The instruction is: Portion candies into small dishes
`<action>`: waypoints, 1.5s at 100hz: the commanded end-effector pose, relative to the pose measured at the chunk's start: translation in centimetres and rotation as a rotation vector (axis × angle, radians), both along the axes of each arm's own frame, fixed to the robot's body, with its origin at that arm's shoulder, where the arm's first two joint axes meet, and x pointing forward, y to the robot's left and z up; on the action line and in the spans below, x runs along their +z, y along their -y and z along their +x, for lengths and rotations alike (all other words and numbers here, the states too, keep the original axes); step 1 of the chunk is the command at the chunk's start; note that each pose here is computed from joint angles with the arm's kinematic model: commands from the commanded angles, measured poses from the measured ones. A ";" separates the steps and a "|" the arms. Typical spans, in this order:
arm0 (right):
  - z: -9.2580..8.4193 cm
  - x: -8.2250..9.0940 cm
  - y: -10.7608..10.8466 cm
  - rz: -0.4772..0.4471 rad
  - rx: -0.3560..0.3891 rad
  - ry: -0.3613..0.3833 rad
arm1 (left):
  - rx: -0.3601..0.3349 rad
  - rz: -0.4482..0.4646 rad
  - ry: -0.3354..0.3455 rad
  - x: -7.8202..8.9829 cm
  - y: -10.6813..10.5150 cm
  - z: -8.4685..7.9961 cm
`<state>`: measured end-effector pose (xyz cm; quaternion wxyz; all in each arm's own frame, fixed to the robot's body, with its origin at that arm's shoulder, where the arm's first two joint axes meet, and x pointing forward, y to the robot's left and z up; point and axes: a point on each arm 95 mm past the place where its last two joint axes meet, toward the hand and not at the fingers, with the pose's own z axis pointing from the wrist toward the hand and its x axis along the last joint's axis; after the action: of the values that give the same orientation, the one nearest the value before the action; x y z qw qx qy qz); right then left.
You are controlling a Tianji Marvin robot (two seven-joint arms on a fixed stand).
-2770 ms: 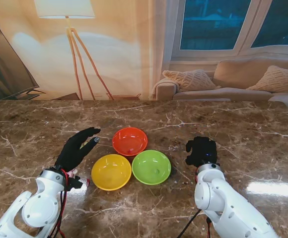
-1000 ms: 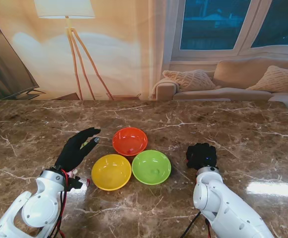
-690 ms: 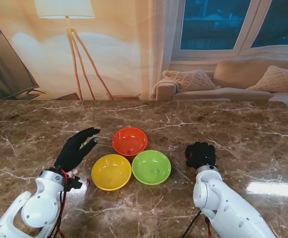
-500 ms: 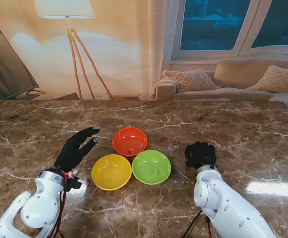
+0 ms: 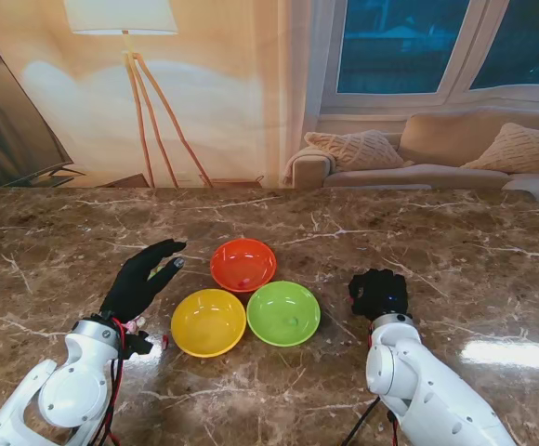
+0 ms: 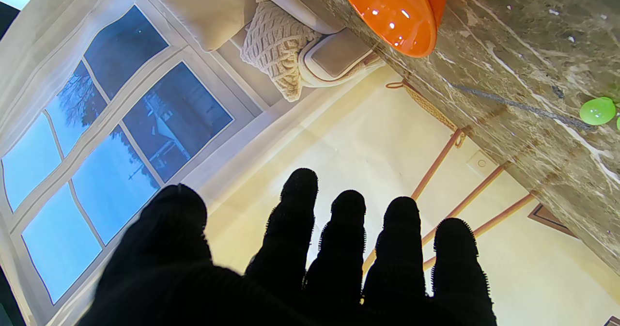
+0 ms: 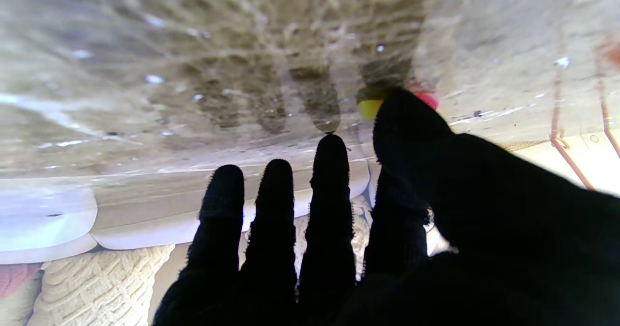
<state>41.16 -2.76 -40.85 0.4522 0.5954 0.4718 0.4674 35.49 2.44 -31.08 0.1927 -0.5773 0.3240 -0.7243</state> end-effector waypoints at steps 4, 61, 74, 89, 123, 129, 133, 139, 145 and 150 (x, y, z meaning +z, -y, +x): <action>-1.0 -0.9 0.2 -0.003 -0.001 -0.039 | 0.003 0.002 -0.005 -0.1 0.0 -0.2; -0.3 1.2 -0.2 0.006 0.015 0.023 | 0.007 0.003 -0.005 -0.1 -0.2 -0.2; 0.0 2.3 -0.7 0.016 0.023 0.053 | 0.005 0.003 -0.006 -0.1 -0.2 -0.2; 0.7 4.1 -1.8 0.031 0.046 0.099 | 0.005 0.004 -0.006 -0.1 -0.1 -0.2; 2.9 8.3 -6.4 0.095 0.125 0.190 | 0.007 0.005 -0.006 -0.1 -0.2 -0.2; 3.4 8.9 -7.6 0.111 0.143 0.201 | 0.008 0.005 -0.006 -0.1 -0.2 -0.2; 3.7 9.3 -8.3 0.118 0.155 0.205 | 0.010 0.005 -0.006 -0.1 -0.3 -0.2; 4.0 9.7 -9.5 0.133 0.171 0.210 | 0.012 0.004 -0.005 0.0 -0.3 -0.2; 4.4 10.0 -10.6 0.147 0.184 0.213 | 0.014 0.004 -0.005 0.0 -0.4 -0.2; 4.6 10.4 -11.5 0.156 0.194 0.212 | 0.016 0.003 -0.006 0.0 -0.4 -0.2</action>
<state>45.45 7.00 -31.42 0.4181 0.5235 0.4456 0.5938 35.49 2.84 -30.94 0.1978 -0.5782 0.3216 -0.7233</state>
